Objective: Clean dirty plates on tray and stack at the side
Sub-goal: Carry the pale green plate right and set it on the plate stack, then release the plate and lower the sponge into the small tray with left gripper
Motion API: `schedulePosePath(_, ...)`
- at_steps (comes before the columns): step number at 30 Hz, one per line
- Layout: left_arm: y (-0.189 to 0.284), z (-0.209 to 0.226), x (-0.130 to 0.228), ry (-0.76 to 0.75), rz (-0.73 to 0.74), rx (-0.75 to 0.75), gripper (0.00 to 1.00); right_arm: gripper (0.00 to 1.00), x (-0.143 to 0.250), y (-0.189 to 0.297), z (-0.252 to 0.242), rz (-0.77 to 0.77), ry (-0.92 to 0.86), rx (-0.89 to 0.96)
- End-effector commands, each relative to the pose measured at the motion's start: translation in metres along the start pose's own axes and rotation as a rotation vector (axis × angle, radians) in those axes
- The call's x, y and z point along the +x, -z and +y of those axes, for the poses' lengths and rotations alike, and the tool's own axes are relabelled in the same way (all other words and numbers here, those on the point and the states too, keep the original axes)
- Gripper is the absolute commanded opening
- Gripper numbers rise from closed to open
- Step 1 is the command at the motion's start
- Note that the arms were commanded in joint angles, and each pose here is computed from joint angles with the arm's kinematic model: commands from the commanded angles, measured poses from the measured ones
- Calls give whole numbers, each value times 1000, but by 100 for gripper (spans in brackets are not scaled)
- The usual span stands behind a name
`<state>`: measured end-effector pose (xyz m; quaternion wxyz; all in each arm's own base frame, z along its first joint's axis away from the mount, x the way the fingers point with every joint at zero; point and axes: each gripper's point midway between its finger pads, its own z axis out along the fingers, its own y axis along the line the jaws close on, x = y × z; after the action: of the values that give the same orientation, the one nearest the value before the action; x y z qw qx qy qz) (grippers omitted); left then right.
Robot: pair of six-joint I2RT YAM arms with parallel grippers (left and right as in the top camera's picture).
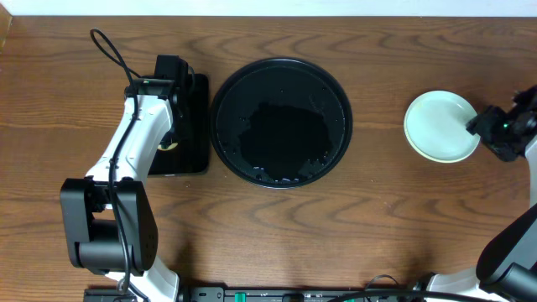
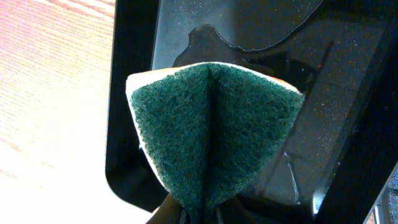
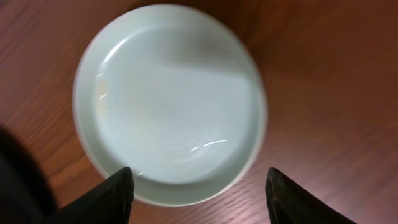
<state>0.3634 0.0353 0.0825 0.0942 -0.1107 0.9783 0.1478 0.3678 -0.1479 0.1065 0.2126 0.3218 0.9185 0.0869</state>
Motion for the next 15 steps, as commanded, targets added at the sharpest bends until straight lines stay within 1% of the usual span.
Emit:
schedulePosePath(1, -1, 2, 1, -21, 5, -7, 8, 67, 16, -3, 33, 44, 116, -92)
schedulePosePath(7, -2, 0, 2, -43, 11, 5, 8, 67, 48, -10, 75, 118, 228, -125)
schedulePosePath(10, -5, -12, 3, -85, 20, 66, 8, 67, 66, -13, 99, 144, 343, -140)
schedulePosePath(15, -10, -34, 11, -183, 59, 186, 9, 68, 88, -19, 115, 154, 459, -63)
